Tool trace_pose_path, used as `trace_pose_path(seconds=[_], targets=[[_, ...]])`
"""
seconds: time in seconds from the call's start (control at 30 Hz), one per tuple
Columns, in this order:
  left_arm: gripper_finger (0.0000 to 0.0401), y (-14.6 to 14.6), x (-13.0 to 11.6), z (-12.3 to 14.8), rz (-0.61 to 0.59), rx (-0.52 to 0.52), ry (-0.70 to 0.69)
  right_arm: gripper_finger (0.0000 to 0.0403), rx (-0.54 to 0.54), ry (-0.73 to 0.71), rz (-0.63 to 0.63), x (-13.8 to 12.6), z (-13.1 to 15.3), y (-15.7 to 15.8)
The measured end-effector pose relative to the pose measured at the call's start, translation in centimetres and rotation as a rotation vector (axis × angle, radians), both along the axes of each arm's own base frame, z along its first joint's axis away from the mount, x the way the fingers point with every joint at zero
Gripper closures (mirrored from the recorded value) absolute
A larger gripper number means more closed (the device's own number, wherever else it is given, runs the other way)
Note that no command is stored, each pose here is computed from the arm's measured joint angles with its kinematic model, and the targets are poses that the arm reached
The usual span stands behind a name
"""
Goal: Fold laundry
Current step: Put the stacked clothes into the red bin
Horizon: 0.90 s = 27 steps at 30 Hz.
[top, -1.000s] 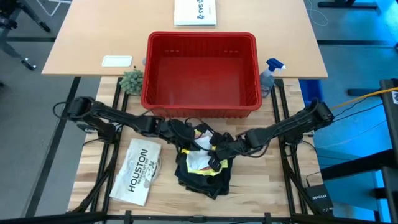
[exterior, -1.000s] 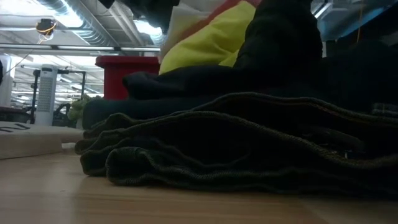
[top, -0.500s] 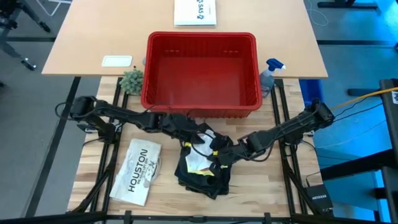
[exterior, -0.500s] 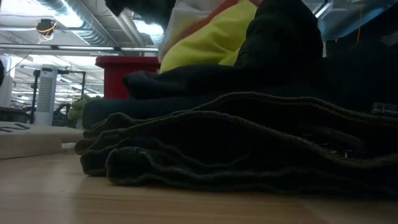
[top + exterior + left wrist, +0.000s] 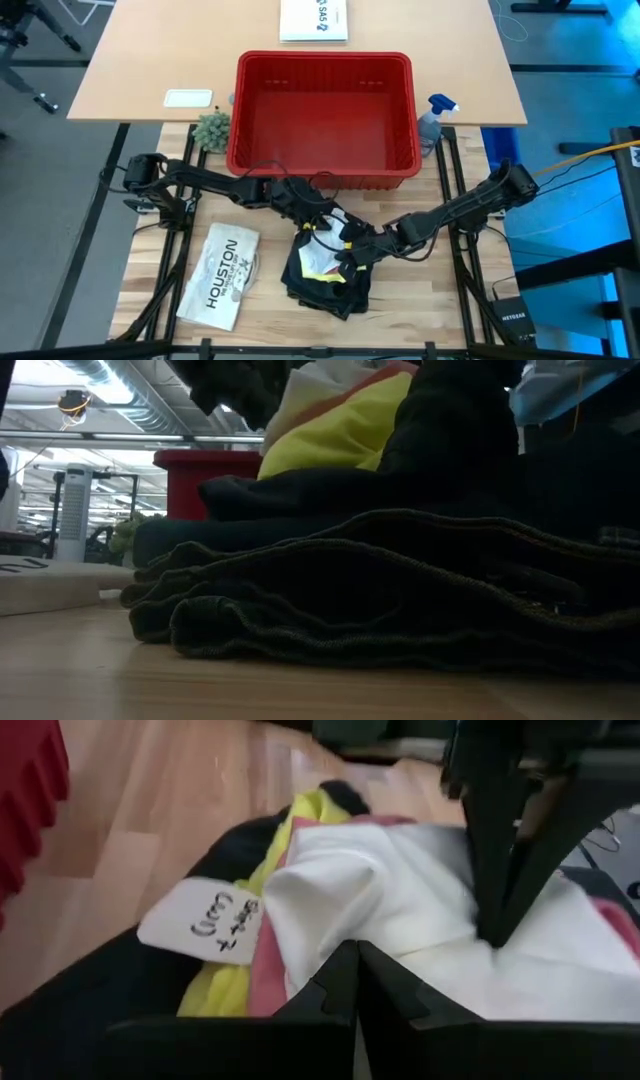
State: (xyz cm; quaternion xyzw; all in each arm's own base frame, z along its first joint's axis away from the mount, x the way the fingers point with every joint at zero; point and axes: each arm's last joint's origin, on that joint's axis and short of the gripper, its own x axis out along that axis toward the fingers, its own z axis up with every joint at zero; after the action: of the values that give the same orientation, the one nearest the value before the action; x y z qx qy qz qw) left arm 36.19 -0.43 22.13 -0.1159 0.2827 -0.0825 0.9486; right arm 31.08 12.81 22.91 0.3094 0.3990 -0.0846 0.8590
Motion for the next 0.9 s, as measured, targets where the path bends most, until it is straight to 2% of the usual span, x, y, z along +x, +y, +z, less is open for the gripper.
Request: trace_pose_path(seconds=[0.23, 0.37, 0.43, 0.5, 0.67, 0.77, 0.9], targets=[[0.0401, 0.0, -1.7, 5.2, 0.01, 0.011, -0.086, 0.0402, -0.028, -0.08, -0.045, -0.5, 3.2, -0.2], [0.0401, 0.2, -4.5, 8.7, 0.057, 0.029, -0.117, 0.0402, -0.068, -0.11, -0.098, -2.0, 5.6, -0.5], [0.0401, 0.2, -6.3, 9.9, 0.104, 0.018, -0.094, 0.0397, -0.069, -0.112, -0.133, -3.1, 6.6, -0.9], [0.0399, 0.4, -8.0, 10.3, 0.182, -0.008, -0.012, 0.0383, -0.058, -0.083, -0.14, -4.3, 7.2, -1.1], [0.0383, 0.1, -12.0, 9.3, 0.314, -0.063, 0.207, 0.0305, -0.027, 0.02, -0.164, -7.4, 7.7, -0.4], [0.036, -0.6, -13.6, 8.0, 0.359, -0.156, 0.245, 0.025, -0.012, 0.097, -0.226, -8.9, 7.2, 0.3], [0.0315, -1.4, -14.8, 4.7, 0.394, -0.287, 0.278, 0.0197, 0.003, 0.129, -0.358, -10.5, 4.9, 1.3]])
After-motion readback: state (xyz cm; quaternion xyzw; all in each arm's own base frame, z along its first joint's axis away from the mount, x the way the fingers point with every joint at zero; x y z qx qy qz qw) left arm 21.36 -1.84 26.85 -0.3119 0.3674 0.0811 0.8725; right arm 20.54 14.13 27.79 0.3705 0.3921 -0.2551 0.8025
